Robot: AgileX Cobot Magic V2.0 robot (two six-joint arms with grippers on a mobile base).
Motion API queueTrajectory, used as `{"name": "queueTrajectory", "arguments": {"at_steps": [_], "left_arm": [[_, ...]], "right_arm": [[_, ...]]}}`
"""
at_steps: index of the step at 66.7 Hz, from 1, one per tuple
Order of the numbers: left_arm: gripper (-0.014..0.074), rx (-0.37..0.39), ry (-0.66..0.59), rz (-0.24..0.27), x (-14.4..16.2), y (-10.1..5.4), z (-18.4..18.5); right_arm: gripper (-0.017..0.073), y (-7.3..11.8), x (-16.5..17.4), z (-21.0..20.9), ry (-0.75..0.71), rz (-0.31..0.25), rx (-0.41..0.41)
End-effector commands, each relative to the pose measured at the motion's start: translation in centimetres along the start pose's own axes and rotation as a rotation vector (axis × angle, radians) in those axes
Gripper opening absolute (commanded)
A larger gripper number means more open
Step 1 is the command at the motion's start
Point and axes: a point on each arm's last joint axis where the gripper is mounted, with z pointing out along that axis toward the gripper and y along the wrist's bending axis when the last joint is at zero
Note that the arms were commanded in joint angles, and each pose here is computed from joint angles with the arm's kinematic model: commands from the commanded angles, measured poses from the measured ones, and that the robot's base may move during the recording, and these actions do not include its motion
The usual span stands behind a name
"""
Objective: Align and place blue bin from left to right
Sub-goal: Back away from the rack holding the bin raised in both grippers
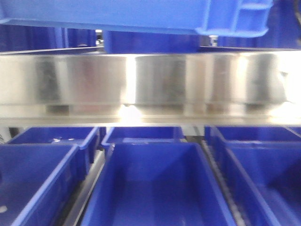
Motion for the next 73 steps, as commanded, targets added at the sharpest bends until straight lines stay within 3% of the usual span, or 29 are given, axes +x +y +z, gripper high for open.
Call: {"name": "queueTrajectory", "arguments": {"at_steps": [1, 25, 73], "left_arm": [[-0.0111, 0.129, -0.214, -0.052, -2.0, -1.7, -1.7], [-0.0111, 0.133, -0.340, -0.060, -3.1, -1.7, -2.1], [-0.0111, 0.133, -0.340, -0.060, -3.1, -1.7, -2.1]], "right_arm": [[-0.0060, 1.5, -0.6, -1.4, -0.091, 0.013, -0.132], [-0.0060, 1.5, -0.6, -1.4, -0.091, 0.013, -0.132], [-0.0060, 1.5, -0.6, -1.4, -0.091, 0.013, -0.132]]}}
